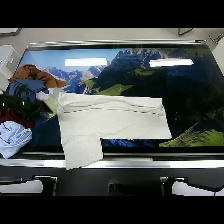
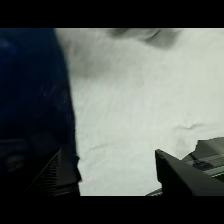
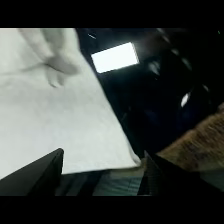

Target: Fold the clothes and pants, and hang the long-sleeved shirts on hangers.

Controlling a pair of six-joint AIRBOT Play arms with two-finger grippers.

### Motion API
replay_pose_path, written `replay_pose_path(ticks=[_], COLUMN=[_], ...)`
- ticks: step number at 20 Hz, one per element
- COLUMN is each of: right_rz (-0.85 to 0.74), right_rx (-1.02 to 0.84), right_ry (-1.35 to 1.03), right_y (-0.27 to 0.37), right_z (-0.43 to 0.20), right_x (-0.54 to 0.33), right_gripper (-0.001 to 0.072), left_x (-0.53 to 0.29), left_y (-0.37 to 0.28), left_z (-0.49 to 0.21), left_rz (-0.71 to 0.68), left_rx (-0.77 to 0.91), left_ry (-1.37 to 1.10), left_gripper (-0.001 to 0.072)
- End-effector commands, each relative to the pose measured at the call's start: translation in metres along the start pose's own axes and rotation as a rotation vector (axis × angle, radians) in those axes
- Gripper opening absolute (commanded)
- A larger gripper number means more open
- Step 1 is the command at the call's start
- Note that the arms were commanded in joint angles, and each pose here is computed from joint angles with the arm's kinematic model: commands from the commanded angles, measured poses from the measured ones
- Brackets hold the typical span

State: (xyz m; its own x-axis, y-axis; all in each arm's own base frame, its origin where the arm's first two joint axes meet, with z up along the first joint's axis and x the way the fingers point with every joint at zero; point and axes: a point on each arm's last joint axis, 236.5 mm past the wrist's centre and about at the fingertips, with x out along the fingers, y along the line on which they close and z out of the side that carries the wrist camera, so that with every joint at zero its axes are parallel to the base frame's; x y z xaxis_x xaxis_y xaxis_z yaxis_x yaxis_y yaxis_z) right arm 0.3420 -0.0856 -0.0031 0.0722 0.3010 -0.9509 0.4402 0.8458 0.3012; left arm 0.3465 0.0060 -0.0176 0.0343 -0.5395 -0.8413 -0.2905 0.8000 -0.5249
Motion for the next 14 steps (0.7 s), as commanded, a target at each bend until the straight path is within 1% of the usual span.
replay_pose_path(ticks=[1, 3, 4, 12, 13, 14], right_rz=[-0.064, -0.039, -0.010, 0.013, 0.013, 0.011], right_rx=[0.071, 0.054, 0.060, 0.032, 0.032, 0.032], right_ry=[0.145, 0.188, 0.194, 0.205, 0.203, 0.196], right_y=[-0.044, -0.037, -0.031, -0.026, -0.026, -0.027], right_z=[-0.053, -0.067, -0.069, -0.071, -0.071, -0.069], right_x=[0.014, 0.025, 0.027, 0.027, 0.027, 0.028], right_gripper=[0.0575, 0.0570, 0.0570, 0.0570, 0.0570, 0.0570], left_x=[0.043, 0.073, 0.083, 0.114, 0.116, 0.117], left_y=[0.031, 0.023, 0.023, 0.009, 0.005, 0.003], left_z=[-0.049, -0.062, -0.065, -0.077, -0.080, -0.081], left_rz=[-0.007, -0.080, -0.085, -0.047, -0.044, -0.042], left_rx=[-0.051, -0.071, -0.085, -0.019, -0.014, -0.016], left_ry=[0.033, 0.034, 0.035, 0.085, 0.095, 0.101], left_gripper=[0.0510, 0.0510, 0.0510, 0.0508, 0.0441, 0.0344])
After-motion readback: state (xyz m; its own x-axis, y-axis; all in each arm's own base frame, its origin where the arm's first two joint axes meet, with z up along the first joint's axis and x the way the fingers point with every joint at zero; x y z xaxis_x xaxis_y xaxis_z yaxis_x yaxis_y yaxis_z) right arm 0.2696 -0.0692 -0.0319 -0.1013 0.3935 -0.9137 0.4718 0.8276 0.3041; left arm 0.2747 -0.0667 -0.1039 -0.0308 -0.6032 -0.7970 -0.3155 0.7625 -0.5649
